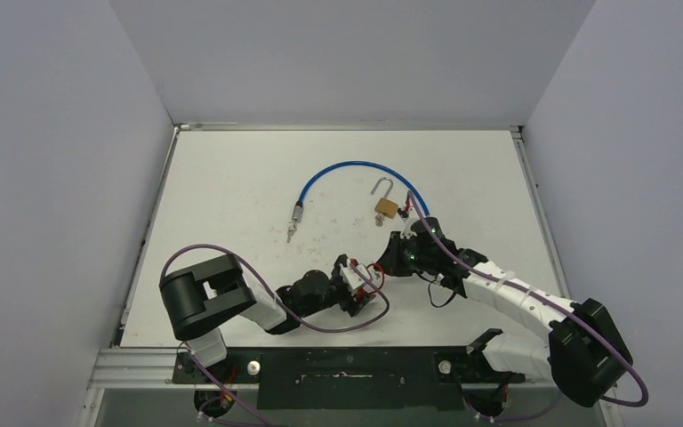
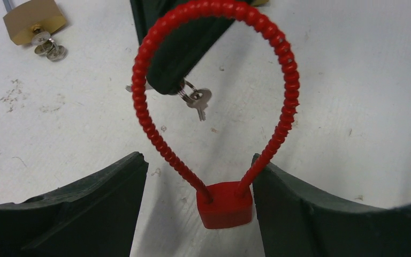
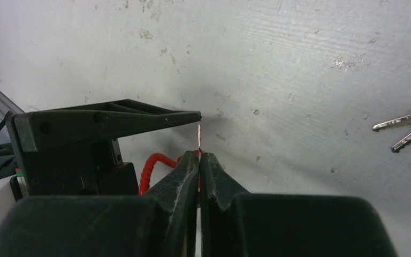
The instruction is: Unlock with the key
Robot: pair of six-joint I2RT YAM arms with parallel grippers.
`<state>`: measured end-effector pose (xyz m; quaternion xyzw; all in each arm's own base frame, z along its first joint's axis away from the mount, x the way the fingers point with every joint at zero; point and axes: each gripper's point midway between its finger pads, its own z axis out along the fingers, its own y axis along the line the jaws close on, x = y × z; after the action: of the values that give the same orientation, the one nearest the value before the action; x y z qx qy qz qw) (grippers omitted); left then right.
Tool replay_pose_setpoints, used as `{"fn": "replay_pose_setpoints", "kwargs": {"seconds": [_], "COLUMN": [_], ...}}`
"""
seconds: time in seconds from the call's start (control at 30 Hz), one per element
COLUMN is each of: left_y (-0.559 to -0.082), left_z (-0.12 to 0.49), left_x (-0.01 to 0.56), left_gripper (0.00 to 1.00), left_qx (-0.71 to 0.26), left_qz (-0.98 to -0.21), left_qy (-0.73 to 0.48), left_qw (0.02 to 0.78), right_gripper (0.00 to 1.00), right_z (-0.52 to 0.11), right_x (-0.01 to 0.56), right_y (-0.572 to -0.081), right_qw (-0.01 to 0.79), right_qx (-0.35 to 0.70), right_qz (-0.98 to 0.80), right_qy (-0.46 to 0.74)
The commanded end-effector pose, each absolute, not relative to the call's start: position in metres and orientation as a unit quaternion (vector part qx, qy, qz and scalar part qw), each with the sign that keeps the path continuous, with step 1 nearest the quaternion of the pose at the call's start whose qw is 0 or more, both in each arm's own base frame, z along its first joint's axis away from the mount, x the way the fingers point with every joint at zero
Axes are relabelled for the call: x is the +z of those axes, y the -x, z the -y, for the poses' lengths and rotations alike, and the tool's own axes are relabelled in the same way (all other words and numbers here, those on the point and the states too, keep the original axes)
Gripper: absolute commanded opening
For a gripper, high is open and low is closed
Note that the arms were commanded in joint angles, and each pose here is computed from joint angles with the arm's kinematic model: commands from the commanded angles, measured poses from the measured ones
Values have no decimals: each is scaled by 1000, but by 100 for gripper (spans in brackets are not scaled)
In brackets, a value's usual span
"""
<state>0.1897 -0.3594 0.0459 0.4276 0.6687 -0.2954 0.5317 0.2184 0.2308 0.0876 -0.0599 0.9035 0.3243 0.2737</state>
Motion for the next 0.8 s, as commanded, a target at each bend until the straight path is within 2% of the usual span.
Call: {"fn": "replay_pose_setpoints", "kwargs": {"seconds": [0.0,0.3,0.6,0.77], "left_y": [-196,-189,-175,-172], "left_z": [355,334,337,333], "left_x": [68,67,66,62], "left_gripper": [69,69,70,71], "left_qx": [-285,-211,-208,-175], "left_qz": [-670,-698,-714,-727], "left_qy": [-393,-335,-289,-252], "left_qw": [561,597,603,614], "right_gripper": [0,0,0,0], "right_z": [-243,-251,-263,-258], "right_x": [115,125,132,129], "right_y": [-221,-210,-196,-188], "right_qw": [301,305,296,278], "right_qx": [329,295,294,279], "right_qz": [-894,-905,-907,-918], "right_qy": [54,35,50,40]}}
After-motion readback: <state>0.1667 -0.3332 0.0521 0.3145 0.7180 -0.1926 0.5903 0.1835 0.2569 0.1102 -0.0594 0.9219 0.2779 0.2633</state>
